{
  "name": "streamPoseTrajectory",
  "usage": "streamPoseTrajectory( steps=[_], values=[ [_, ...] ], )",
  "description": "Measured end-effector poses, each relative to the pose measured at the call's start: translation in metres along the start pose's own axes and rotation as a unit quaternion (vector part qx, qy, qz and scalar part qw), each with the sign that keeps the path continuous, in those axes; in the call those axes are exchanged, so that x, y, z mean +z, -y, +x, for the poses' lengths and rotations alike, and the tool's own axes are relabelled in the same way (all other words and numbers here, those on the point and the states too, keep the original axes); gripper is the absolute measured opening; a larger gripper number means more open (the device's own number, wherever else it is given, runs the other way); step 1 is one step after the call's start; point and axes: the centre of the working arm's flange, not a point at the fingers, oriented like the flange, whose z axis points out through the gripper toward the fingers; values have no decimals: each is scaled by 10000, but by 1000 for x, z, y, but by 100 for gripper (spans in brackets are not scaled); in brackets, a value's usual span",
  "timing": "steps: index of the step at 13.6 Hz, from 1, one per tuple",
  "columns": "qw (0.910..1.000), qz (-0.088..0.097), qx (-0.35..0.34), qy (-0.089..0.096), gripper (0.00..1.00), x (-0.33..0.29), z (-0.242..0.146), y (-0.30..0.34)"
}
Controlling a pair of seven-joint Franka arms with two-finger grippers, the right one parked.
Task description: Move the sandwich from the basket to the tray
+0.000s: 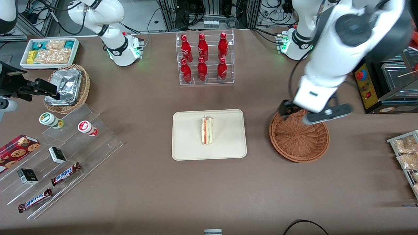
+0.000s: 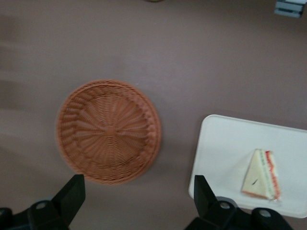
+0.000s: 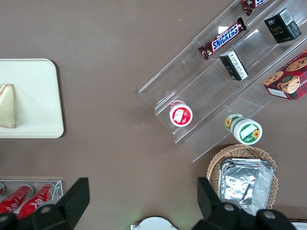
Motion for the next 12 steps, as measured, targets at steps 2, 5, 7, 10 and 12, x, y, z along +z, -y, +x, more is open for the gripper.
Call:
streamPoseTrajectory(
  steps=[2, 5, 7, 10, 12],
  values=[
    [9997, 67, 203, 69, 100, -18, 0, 36],
    [9978, 67, 630, 217, 100, -33, 7, 93],
    [9956, -56, 877, 321, 100, -36, 13, 124],
    [9920, -255, 1171, 404, 100, -36, 21, 161],
    [9912, -310, 1219, 409, 100, -35, 26, 182]
  ],
)
